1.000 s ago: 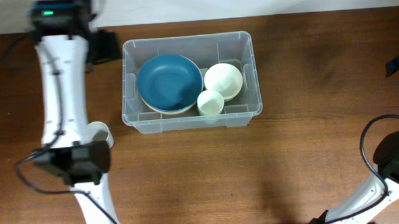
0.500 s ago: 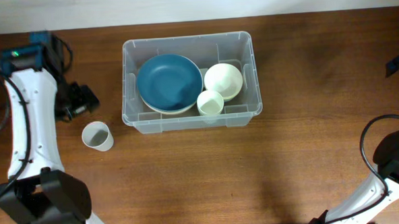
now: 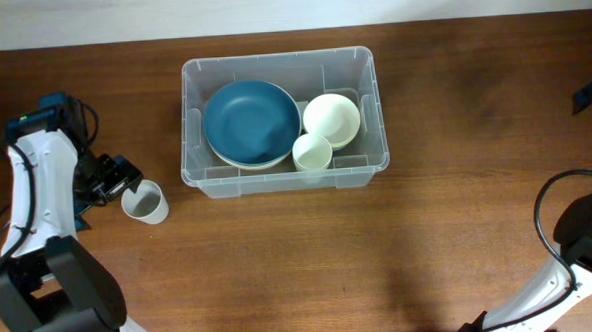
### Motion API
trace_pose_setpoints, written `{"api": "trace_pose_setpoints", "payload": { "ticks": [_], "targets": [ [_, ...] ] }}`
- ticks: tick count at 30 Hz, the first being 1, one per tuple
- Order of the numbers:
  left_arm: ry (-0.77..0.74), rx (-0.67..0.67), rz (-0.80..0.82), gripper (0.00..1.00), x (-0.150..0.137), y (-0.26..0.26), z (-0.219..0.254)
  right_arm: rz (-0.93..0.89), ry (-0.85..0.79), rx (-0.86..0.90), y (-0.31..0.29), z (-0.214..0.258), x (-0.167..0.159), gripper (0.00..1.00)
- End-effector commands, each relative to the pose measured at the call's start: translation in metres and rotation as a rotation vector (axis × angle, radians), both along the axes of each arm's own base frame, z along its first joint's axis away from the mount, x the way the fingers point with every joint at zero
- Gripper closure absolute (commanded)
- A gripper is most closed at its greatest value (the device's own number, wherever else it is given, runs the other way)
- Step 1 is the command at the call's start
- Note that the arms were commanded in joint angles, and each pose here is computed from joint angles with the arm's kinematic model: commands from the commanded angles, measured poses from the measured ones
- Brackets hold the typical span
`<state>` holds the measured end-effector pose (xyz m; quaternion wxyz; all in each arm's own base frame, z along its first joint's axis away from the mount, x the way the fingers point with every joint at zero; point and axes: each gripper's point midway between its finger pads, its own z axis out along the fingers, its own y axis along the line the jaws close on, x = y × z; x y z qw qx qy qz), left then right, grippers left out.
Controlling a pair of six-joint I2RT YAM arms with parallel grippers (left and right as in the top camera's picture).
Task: Pack container
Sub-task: 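Move the left gripper to the white cup, then grasp the white cup's rim with the left gripper and lift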
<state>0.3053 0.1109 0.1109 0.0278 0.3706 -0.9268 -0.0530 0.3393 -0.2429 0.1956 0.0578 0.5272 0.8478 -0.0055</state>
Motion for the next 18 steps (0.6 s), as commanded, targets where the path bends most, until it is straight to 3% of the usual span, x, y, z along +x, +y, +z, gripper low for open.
{"api": "trace_pose_setpoints", "payload": {
  "ticks": [1,18],
  "targets": [
    [-0.007,-0.031,0.005,0.0,-0.006,-0.007,-0.003,0.003,-0.001,-0.022,-0.002,0.006,-0.004,0.01],
    [-0.035,-0.045,-0.008,0.0,-0.006,-0.01,-0.049,0.002,-0.001,-0.022,-0.002,0.006,-0.004,0.01]
  ]
}}
